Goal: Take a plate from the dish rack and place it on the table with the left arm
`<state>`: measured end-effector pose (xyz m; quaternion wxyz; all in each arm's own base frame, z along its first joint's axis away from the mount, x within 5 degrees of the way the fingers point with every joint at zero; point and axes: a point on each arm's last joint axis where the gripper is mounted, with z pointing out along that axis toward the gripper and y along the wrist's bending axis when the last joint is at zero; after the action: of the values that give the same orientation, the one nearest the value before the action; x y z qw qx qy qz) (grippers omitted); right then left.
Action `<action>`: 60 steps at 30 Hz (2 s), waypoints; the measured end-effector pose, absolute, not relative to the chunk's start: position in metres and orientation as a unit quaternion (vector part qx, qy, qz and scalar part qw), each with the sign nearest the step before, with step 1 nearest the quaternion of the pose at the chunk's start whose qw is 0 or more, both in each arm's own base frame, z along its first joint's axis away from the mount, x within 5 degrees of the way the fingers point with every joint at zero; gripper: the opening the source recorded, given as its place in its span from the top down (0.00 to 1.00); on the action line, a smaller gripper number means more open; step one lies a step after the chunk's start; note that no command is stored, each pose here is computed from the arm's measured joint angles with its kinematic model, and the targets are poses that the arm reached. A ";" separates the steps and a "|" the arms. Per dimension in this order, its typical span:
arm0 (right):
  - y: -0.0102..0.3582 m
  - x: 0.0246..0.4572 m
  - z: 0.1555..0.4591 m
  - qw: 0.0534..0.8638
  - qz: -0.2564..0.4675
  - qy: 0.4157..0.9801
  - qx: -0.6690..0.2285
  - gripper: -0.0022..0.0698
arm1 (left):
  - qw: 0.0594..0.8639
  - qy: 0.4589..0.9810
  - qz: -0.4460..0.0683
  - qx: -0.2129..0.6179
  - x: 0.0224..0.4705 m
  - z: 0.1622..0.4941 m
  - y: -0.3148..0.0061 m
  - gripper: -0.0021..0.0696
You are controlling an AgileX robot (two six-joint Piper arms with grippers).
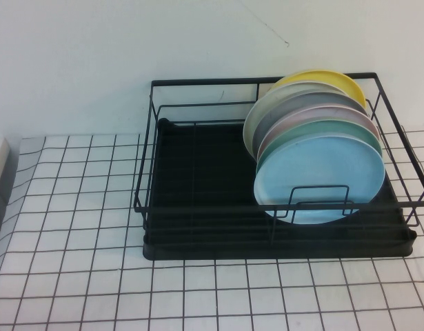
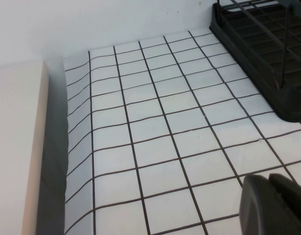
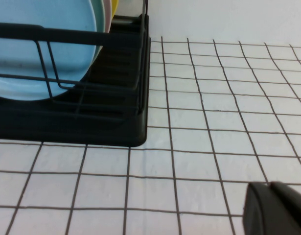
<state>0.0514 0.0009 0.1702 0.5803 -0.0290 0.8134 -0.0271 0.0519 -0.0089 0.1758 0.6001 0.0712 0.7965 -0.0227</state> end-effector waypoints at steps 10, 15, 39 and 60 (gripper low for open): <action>0.001 0.051 0.170 0.580 -0.027 0.813 -0.029 0.97 | 0.600 0.796 -0.023 0.071 0.052 0.176 -0.009 0.98; 0.001 0.051 0.170 0.580 -0.027 0.813 -0.029 0.97 | 0.600 0.796 -0.023 0.071 0.052 0.176 -0.009 0.98; 0.001 0.051 0.170 0.580 -0.027 0.813 -0.029 0.97 | 0.853 0.521 0.020 0.004 0.047 0.241 0.003 0.98; 0.001 0.051 0.170 0.580 -0.027 0.813 -0.029 0.97 | 0.604 0.783 -0.078 0.126 0.107 0.347 -0.026 0.98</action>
<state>0.0514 0.0009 0.1702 0.5803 -0.0290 0.8134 -0.0271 0.1072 -0.0264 0.3468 0.6037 0.1256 0.7833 -0.0785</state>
